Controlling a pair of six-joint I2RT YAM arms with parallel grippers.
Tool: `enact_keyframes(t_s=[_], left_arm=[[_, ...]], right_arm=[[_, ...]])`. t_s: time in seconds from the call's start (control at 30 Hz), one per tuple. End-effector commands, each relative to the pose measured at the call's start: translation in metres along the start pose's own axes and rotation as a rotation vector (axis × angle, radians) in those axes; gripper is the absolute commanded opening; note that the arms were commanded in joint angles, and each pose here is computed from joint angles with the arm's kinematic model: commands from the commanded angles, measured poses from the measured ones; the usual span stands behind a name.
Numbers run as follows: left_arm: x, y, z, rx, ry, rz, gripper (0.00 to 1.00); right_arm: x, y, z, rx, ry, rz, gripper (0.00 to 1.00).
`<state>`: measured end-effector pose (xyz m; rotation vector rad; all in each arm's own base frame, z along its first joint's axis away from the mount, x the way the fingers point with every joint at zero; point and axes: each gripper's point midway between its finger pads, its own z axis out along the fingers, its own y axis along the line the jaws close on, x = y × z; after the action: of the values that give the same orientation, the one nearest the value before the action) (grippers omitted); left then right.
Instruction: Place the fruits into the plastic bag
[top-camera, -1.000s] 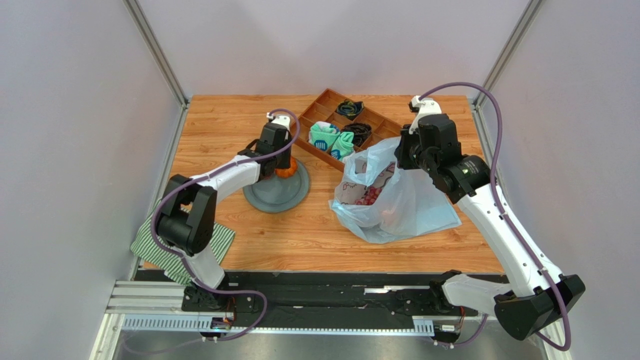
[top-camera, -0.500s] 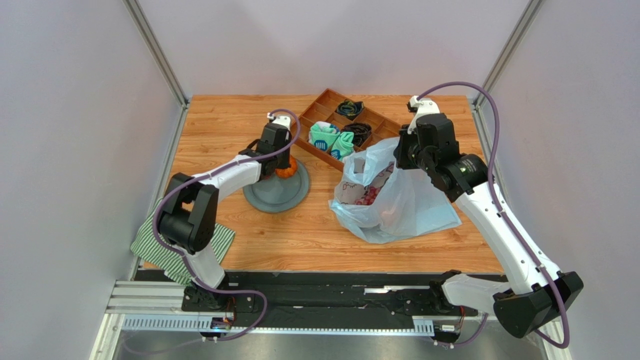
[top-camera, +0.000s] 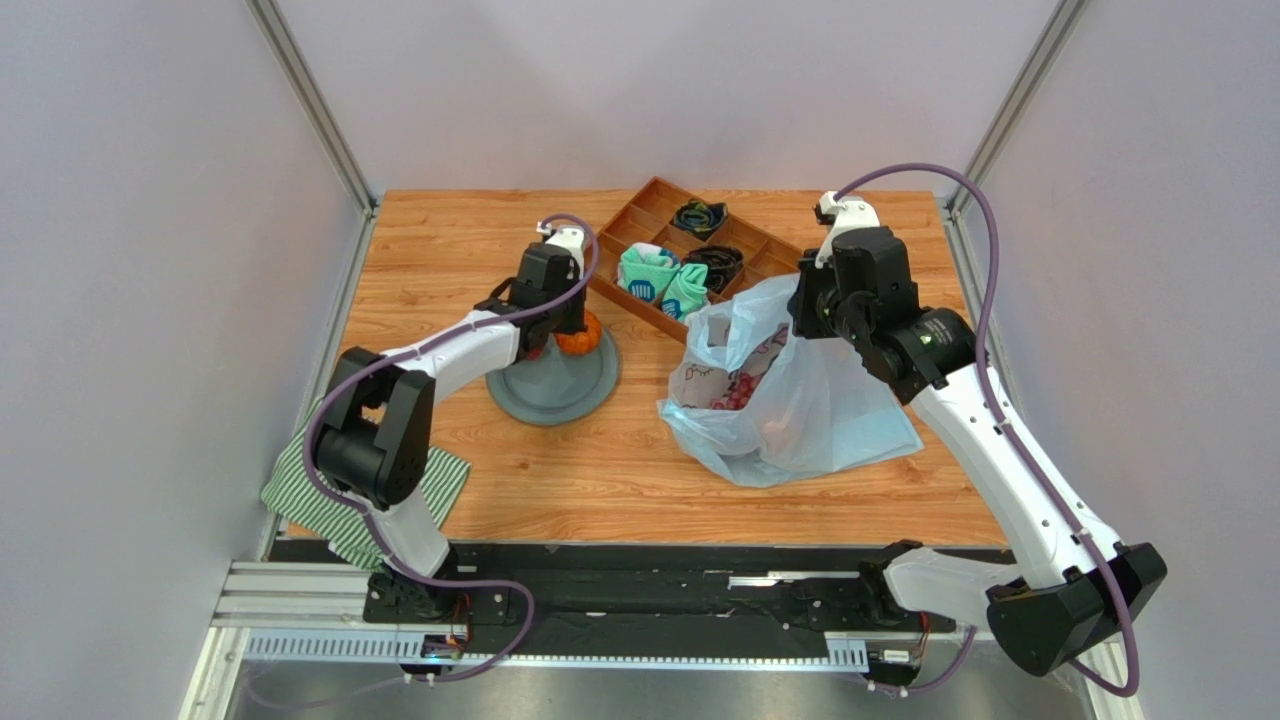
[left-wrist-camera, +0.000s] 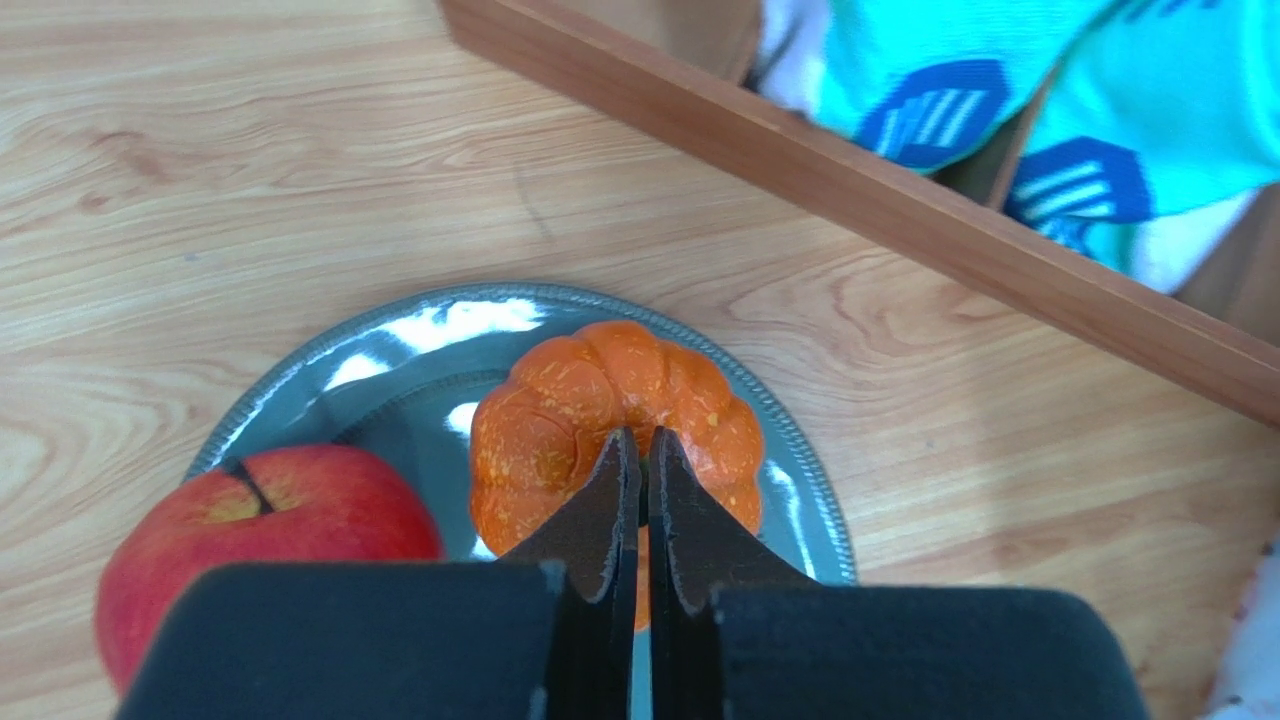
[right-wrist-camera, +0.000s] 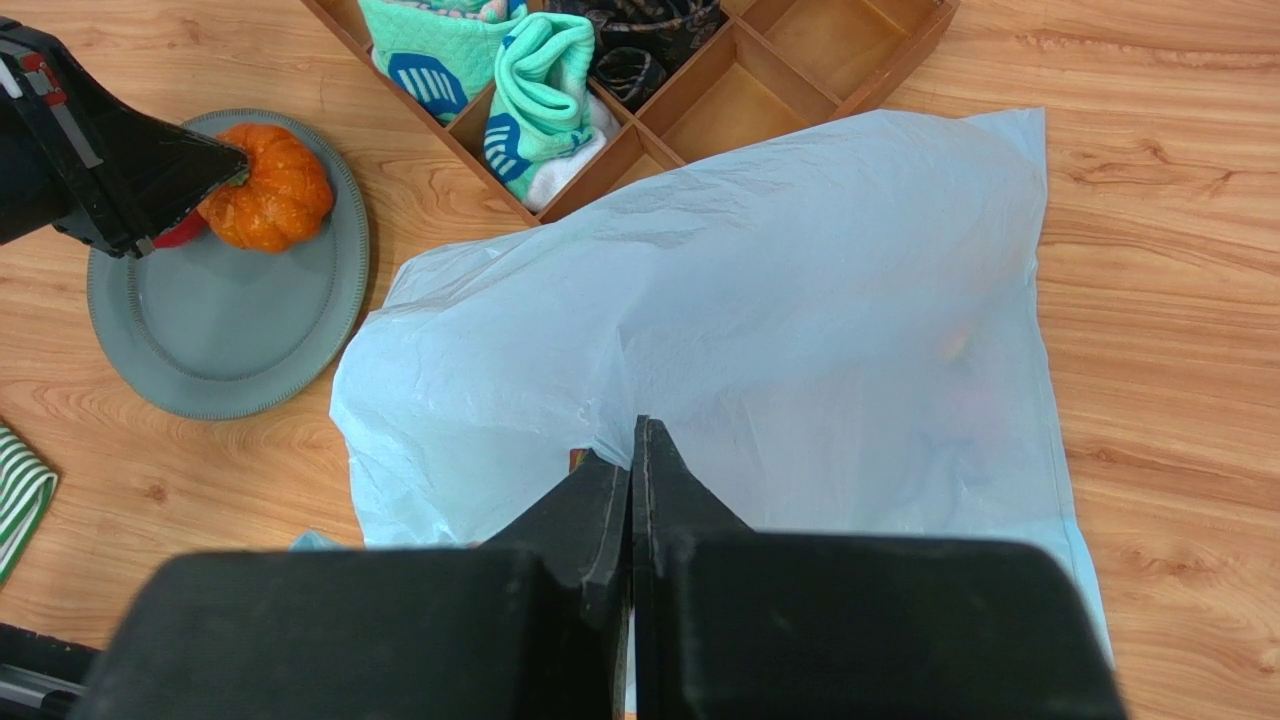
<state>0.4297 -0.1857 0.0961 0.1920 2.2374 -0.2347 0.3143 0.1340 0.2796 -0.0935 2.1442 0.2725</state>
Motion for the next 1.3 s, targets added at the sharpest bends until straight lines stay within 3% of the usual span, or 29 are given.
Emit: enact_keyframes(t_s=[0.0,0.3,0.43,0.67,1.0,1.27], left_arm=[[-0.023,-0.027,-0.014,0.156,-0.093,-0.006,0.0],[-0.037,-0.073,-0.048,0.446,-0.216,-0.033,0.0],[-0.049,-0.113,-0.09,0.701,-0.326,-0.017,0.0],[-0.001,-0.196,-0.124,0.972,-0.254,0.117,0.0],[0.026,-0.242,-0.131,1.072,-0.192,0.095,0.0],[0.026,-0.282,-0.15,1.156,-0.234,0.065,0.0]], right_arm=[[-0.015,0.0,-0.002,0.002,-0.052,0.011,0.0],[-0.014,-0.001,-0.005,0.005,-0.053,0.008,0.0],[-0.014,0.0,-0.005,0.002,-0.053,0.011,0.0],[-0.014,0.003,-0.004,-0.01,-0.05,0.014,0.0],[-0.013,0.0,-0.007,-0.006,-0.056,0.012,0.0],[-0.013,0.002,-0.006,-0.012,-0.054,0.012,0.0]])
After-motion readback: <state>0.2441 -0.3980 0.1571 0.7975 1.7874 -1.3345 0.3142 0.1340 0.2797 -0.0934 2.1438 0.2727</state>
